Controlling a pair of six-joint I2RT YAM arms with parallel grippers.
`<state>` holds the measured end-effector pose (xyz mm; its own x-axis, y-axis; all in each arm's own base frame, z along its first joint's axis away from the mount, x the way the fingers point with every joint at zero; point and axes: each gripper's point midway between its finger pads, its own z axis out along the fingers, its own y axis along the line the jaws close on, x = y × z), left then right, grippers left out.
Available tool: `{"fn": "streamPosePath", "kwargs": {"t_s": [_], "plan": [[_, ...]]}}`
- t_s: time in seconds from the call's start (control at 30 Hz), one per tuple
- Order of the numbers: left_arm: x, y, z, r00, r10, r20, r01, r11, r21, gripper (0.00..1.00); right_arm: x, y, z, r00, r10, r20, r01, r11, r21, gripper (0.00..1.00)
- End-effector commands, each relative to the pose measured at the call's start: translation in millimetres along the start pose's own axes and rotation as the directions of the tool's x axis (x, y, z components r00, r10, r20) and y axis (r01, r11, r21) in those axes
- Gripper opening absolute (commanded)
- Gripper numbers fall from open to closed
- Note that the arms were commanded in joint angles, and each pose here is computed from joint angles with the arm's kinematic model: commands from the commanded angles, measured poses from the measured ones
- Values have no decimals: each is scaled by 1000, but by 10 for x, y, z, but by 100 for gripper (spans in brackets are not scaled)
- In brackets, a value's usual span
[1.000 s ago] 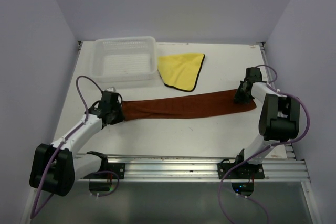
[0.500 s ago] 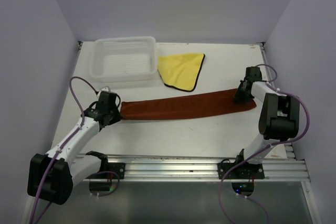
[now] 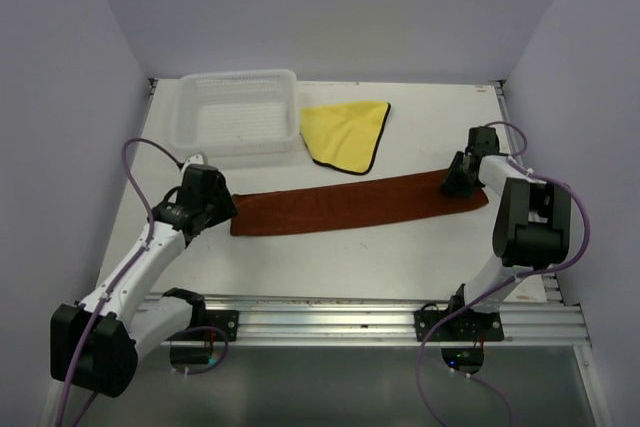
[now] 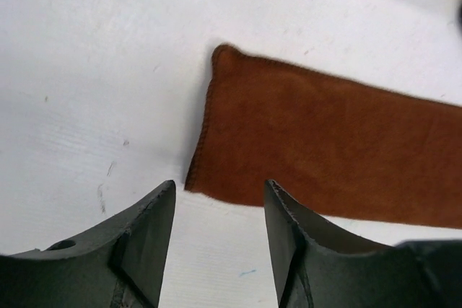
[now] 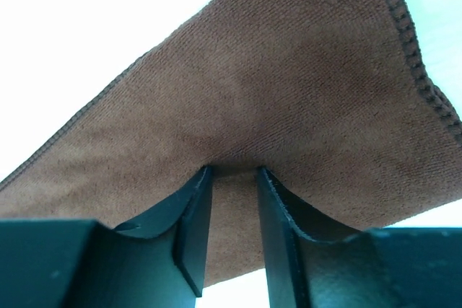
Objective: Roll the towels
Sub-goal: Fold the towel
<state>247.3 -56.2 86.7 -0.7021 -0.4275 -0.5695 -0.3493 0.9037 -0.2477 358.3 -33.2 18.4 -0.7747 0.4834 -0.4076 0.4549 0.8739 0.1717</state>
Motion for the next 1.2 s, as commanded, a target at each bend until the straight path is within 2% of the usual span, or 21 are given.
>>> {"fn": "streamPosePath", "kwargs": {"t_s": [0.0, 0.1, 0.17, 0.3, 0.47, 0.67, 0.97, 1.17], "plan": [[-554, -400, -160, 990, 18, 140, -34, 993, 115, 57, -86, 64, -180, 1000, -12, 22, 13, 999, -47, 38], [-886, -722, -239, 980, 86, 177, -119, 976, 184, 68, -257, 24, -365, 996, -2, 87, 6, 998, -56, 42], [-1135, -908, -309, 968, 129, 218, -175, 962, 209, 72, -381, -149, -466, 991, 17, 135, -16, 1000, -8, 43], [-1355, -1013, -386, 939, 185, 290, -252, 944, 213, 76, -442, -497, -504, 987, 53, 150, -65, 995, 72, 45], [-1256, -891, -287, 921, 227, 315, -294, 938, 184, 82, -429, -786, -433, 983, 97, 158, -114, 988, 103, 45], [-1135, -741, -171, 906, 255, 338, -319, 937, 146, 86, -490, -753, -277, 986, 53, 158, -65, 995, 73, 49], [-1065, -814, -217, 896, 289, 337, -358, 920, 162, 87, -727, -677, -128, 987, -17, 163, 11, 999, 39, 48], [-1035, -861, -212, 897, 294, 330, -366, 912, 182, 88, -698, -628, -29, 987, -55, 152, 53, 998, 16, 48]]}}
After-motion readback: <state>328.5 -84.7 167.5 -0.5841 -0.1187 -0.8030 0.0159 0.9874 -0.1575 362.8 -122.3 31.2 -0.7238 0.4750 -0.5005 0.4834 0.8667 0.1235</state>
